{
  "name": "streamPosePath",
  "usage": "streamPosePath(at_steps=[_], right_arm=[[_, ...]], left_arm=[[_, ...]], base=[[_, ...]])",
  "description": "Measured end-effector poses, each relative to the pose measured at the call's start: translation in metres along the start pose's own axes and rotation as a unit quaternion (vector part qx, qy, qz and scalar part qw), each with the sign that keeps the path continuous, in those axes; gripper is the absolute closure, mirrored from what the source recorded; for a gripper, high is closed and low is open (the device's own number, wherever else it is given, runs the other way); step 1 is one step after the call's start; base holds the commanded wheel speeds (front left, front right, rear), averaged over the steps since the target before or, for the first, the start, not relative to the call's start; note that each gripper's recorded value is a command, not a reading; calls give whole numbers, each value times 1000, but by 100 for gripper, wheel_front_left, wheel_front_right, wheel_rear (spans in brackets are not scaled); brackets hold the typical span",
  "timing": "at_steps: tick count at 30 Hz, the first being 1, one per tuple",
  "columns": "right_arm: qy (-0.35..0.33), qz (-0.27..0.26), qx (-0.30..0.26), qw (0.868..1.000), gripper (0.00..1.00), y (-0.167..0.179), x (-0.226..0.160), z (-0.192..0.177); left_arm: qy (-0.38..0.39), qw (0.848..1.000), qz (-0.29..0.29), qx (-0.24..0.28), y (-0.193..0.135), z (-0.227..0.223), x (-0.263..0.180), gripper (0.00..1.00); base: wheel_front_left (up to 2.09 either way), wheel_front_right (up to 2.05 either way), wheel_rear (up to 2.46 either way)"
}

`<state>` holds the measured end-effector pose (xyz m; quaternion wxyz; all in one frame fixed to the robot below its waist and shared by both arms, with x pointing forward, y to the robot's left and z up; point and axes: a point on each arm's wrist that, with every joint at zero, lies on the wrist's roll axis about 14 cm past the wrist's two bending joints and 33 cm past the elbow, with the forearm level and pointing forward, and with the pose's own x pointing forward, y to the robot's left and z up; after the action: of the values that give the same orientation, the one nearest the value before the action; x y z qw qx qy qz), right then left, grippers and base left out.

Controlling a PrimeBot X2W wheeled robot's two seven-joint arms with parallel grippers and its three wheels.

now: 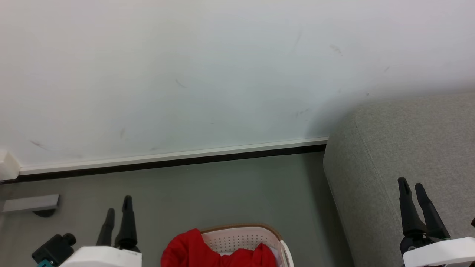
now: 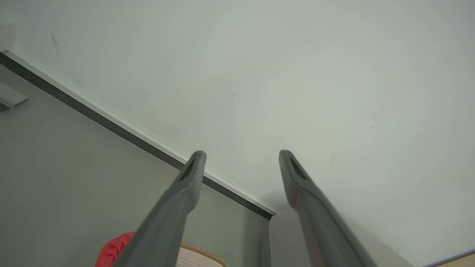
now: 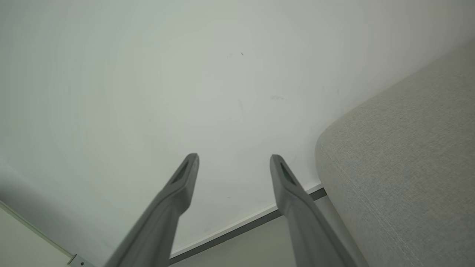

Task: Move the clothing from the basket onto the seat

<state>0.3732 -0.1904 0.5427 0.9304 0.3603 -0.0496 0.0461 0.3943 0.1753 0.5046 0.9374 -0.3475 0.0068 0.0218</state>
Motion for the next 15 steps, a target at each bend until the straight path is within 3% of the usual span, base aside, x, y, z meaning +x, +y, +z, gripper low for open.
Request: streamPosePath(at_steps=[15], right_arm=[[4,12,-79,997,0,0,-5,-1]], left_arm=[[-17,996,-10,86,-7,3,2,0]], base=[[0,0,0]])
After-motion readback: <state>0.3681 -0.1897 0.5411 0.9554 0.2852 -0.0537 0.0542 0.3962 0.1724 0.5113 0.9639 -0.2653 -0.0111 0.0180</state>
